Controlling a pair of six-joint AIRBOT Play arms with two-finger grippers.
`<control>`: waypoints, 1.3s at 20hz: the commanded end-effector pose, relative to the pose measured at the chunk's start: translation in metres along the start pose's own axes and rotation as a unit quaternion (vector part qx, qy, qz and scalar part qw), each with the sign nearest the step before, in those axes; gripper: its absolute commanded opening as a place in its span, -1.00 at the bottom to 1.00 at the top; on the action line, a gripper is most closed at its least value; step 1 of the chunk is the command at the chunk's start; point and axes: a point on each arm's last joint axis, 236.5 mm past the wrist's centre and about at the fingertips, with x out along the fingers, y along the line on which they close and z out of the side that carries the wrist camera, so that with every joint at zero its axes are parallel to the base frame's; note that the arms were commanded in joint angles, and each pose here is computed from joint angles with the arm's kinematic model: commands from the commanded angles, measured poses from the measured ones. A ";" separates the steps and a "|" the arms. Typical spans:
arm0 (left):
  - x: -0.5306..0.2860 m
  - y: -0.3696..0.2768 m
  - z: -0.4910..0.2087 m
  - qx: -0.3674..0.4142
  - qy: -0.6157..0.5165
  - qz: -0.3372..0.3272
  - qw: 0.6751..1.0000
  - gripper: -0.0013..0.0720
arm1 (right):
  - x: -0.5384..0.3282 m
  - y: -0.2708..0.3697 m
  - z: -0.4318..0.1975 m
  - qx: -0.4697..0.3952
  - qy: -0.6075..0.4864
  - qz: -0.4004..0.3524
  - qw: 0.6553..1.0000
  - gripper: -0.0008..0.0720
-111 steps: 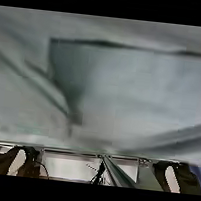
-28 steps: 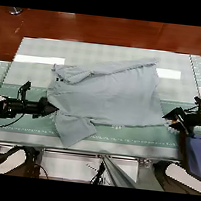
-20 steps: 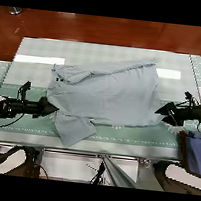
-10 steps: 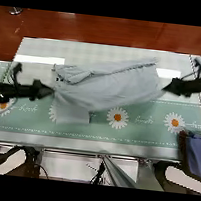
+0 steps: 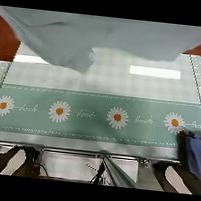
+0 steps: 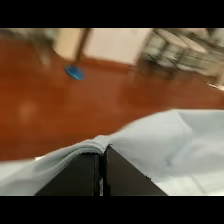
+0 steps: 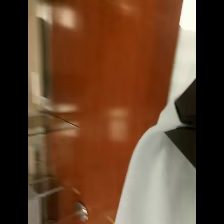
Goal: Fold the shirts.
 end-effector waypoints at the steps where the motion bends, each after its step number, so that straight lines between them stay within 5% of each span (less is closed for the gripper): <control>1: -0.089 -0.038 0.057 0.120 -0.089 0.116 0.982 -0.91 | -0.097 0.026 0.017 -0.066 -0.052 -0.072 0.994 -0.90; 6: -0.178 -0.065 0.044 0.187 -0.114 0.214 0.952 -0.91 | -0.164 0.043 0.000 -0.066 -0.069 -0.120 0.988 -0.90; 11: -0.176 -0.057 0.010 0.167 -0.068 0.178 0.967 -0.91 | -0.143 0.028 -0.049 -0.034 0.002 -0.121 0.992 -0.90; 18: -0.047 0.068 -0.156 0.029 0.155 0.182 0.971 -0.91 | -0.009 -0.026 -0.201 0.079 0.196 -0.055 0.976 -0.90; 26: 0.112 0.190 -0.316 -0.184 0.214 0.193 0.940 -0.91 | 0.171 -0.119 -0.334 0.237 0.262 -0.037 0.935 -0.90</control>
